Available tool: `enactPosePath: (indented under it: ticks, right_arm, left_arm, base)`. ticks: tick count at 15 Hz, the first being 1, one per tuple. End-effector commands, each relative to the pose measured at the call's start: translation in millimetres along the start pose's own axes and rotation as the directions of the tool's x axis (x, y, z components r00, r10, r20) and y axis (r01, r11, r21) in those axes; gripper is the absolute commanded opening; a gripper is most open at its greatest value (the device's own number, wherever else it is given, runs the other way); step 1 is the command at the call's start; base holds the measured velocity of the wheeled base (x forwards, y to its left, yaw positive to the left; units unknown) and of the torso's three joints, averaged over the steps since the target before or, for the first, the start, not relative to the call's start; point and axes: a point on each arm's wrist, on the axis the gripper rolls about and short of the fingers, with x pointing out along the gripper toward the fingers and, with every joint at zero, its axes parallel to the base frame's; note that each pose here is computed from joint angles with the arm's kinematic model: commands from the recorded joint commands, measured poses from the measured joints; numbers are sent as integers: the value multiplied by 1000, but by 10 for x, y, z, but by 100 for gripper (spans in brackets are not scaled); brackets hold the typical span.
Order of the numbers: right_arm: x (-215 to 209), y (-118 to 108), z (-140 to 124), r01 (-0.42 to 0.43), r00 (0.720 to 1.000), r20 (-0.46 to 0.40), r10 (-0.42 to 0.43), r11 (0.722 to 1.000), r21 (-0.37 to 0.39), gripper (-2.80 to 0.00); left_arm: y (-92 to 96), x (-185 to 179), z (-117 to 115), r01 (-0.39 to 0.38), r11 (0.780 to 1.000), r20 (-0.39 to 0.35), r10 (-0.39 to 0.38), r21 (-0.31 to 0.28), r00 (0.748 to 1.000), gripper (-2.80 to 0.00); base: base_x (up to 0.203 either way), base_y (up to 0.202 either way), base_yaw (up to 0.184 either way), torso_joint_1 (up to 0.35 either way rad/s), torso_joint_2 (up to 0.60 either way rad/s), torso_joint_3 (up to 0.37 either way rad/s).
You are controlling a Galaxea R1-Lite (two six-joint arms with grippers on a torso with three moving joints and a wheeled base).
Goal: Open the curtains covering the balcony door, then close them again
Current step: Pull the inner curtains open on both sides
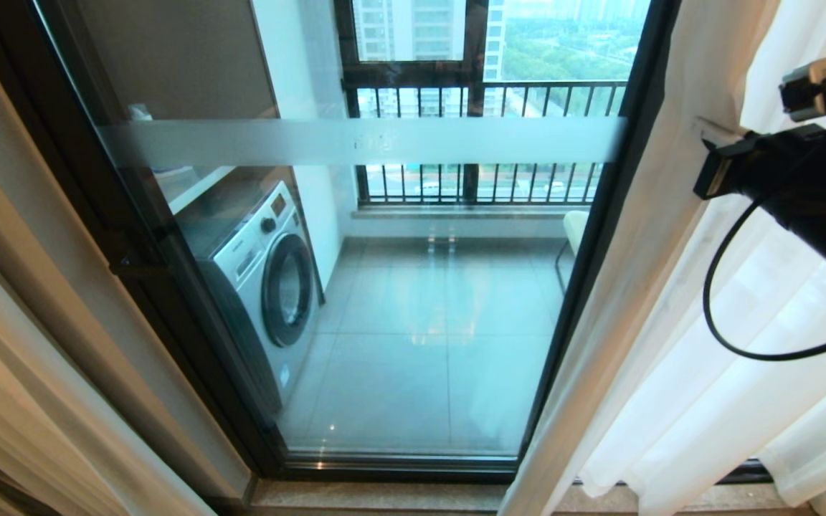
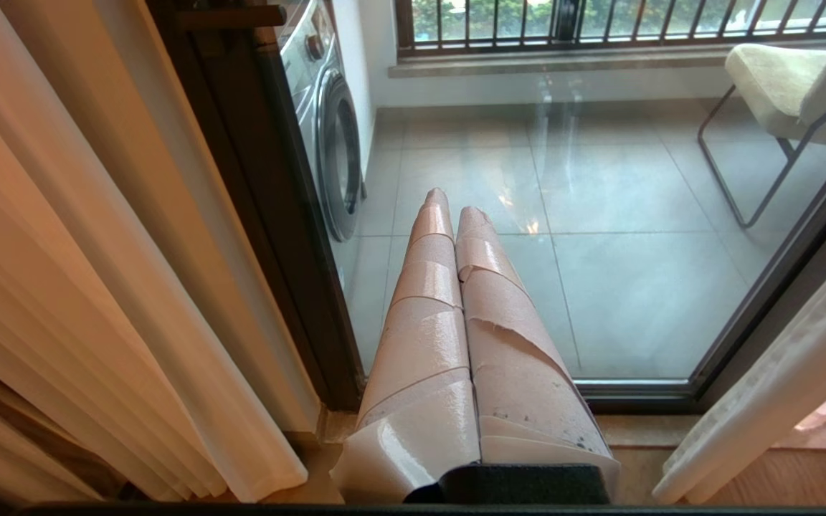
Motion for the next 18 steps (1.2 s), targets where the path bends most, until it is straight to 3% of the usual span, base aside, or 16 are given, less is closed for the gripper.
enactPosePath:
  ticks: [1,18]
  right_arm:
    - [-18,-58,32,17,1000,14,-17,1000,-7,-280]
    - [-93,-125,175,40,998,54,-39,999,-12,-280]
  left_arm:
    - [0,0,0,-1,1000,0,1,1,1000,-280]
    - [0,0,0,0,1000,0,0,-1,1000,-280]
  base:
    - [0,0,0,0,0,0]
    - [0,0,0,0,0,0]
